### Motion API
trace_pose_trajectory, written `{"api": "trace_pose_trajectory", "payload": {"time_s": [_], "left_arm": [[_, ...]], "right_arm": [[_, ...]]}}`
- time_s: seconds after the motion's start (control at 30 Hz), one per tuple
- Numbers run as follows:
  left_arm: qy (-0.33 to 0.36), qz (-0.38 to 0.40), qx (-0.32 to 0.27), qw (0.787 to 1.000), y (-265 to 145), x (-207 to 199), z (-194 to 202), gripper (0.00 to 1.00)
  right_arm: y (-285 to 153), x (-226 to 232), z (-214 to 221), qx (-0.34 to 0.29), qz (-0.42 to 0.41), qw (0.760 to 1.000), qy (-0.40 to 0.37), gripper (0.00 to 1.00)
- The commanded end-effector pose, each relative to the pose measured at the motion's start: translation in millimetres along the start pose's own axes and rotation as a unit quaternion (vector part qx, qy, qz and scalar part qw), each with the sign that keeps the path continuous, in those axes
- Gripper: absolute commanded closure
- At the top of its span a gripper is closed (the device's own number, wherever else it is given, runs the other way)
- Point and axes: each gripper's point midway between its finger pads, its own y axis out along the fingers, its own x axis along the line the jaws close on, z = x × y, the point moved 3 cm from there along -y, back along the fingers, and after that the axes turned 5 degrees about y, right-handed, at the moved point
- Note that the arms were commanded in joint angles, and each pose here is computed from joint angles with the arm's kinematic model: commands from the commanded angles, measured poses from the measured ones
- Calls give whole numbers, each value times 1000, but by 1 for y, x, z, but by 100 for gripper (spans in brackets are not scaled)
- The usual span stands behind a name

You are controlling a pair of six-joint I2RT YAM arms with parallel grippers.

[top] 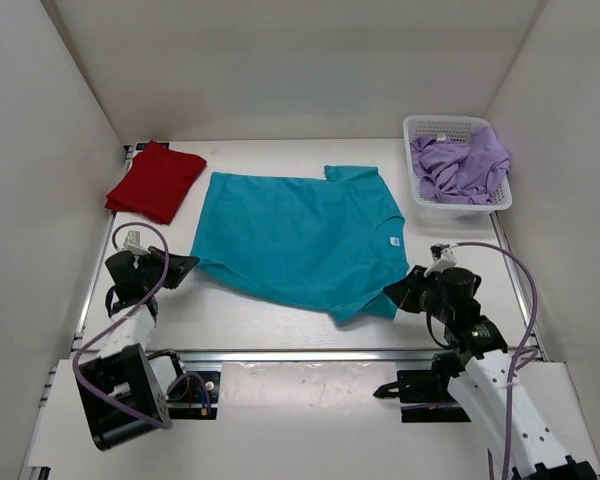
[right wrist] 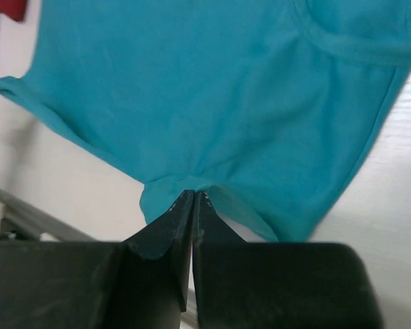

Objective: Fold and stack the t-shirts
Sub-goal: Flatten out the tshirt

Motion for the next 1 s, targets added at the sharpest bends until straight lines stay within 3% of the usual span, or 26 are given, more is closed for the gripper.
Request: {"api": "trace_pose_trajectory", "payload": {"time_s": [0.0, 0.27, 0.5, 0.6, 0.7, 0.73, 0.8, 0.97], "left_arm": [[29, -20, 35, 999, -14, 11, 23, 100], [49, -26, 45, 997, -27, 15, 41, 100], [72, -30, 11, 997, -26, 6, 28, 100], [103, 28, 1, 994, -21, -43, 17, 100], [169, 133, -36, 976, -38, -162, -30, 100], [176, 135, -32, 975, -37, -176, -35, 100], [213, 197, -62, 955, -65, -249, -67, 100], [190, 285, -124, 931, -122, -312, -136, 100]], "right_arm": [[-8, 3, 16, 18, 5, 999, 41, 100], [-29, 23, 17, 1, 3, 999, 38, 100], [-30, 26, -1, -20, 5, 1000, 15, 100], [-36, 48, -37, -52, -23, 998, -24, 100], [-68, 100, -120, -127, -32, 987, -92, 100], [-77, 114, -137, -146, -38, 983, -105, 100], [-112, 153, -201, -226, -17, 963, -148, 100], [-201, 249, -287, -346, -34, 912, -215, 100]]}}
